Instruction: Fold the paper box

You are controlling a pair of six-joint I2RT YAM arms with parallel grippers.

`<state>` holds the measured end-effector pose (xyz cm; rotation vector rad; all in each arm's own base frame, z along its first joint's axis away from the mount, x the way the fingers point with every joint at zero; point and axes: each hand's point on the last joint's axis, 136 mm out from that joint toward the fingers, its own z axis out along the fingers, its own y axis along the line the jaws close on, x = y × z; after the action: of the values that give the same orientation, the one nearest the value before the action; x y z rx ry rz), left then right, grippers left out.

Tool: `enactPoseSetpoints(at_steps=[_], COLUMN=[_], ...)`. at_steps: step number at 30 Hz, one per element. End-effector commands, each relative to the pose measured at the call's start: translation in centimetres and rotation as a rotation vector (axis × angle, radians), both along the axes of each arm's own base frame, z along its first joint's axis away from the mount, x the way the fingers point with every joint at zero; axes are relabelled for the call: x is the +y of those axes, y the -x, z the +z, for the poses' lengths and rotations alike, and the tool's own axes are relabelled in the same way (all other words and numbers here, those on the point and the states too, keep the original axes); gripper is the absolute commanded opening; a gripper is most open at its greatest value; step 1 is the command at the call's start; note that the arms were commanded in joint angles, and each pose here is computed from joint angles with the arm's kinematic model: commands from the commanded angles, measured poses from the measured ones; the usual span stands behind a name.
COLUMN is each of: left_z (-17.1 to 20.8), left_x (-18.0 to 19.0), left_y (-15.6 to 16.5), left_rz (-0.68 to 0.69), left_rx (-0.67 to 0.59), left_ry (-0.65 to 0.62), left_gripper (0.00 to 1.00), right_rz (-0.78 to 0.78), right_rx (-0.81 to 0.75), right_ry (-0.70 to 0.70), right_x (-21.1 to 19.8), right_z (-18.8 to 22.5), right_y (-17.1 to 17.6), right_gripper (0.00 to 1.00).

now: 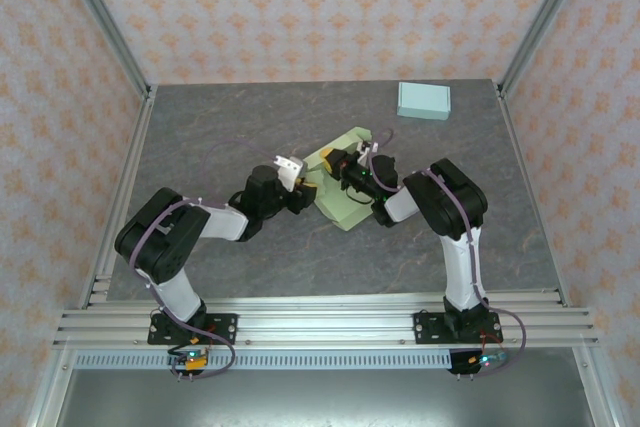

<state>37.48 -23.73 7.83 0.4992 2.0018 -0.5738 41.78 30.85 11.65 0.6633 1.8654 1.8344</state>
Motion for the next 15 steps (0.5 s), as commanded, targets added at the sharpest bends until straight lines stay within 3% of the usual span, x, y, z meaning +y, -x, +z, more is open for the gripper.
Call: enactPoseSetpoints(at_steps=[1,8,15], left_z=[1.1,0.4,0.4], left_x=[-1.4,-1.0,-1.6], left_y=[-1.5,-2.3,-2.1], left_rz=[0.034,0.134,0.141], left_rx=[-0.072,-0.082,-0.076], left_ry=[-0.041,-0.068,-0.075], left_gripper=[0.45,0.33,0.41], right_rz=[-0.021,-0.033,-0.117], right_rx=[-0.066,-0.056,-0.07], right_ry=[-0.016,-0.015,-0.015], right_x=[-0.1,0.3,-0.7], right_z=[1.6,1.5,2.6], right_y=[0.6,1.3,1.6], right_gripper=[0.0,0.0,0.0])
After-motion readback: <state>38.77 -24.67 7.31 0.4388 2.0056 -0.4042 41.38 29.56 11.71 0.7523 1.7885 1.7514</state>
